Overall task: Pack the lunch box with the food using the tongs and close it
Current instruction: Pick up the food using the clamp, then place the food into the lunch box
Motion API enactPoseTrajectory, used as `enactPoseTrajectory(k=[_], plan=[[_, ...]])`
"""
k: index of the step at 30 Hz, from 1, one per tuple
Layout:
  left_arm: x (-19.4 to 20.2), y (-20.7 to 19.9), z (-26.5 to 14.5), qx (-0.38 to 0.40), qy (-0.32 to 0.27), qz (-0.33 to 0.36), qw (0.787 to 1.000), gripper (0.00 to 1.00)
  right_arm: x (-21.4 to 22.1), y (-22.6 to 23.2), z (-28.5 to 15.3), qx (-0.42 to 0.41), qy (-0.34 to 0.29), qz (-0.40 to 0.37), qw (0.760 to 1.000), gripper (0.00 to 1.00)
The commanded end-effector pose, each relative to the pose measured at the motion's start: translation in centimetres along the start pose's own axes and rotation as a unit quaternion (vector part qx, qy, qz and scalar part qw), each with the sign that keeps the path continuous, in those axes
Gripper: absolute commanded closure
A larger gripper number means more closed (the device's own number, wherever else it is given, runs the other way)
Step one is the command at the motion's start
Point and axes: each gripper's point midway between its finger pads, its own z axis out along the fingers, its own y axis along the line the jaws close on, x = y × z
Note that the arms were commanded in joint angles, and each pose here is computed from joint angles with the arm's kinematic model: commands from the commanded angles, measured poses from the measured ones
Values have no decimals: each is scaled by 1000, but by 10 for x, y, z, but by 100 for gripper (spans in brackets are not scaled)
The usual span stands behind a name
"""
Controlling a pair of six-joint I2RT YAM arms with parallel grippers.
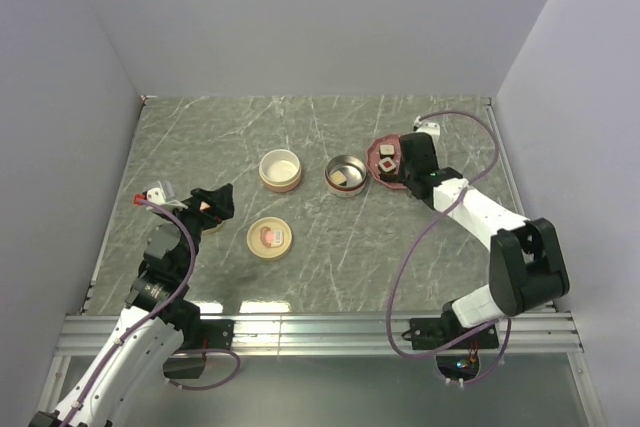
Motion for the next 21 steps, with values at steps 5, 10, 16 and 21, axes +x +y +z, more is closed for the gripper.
enactPoseTrajectory(k=[5,10,16,21], plan=[[-4,-6,0,15,-11,-6,1000,0,-37,1,-37,-44,-65,31,996,95],[-5,-6,0,16,-12,-6,1000,0,-36,1,-49,-60,-76,34,995,96],[-5,-7,-1,17,-12,-6,1000,0,-38,11,-65,-88,-91,30,992,96],[-5,-6,-1,16,-11,-6,1000,1,-36,22,-77,-102,-98,20,990,96]])
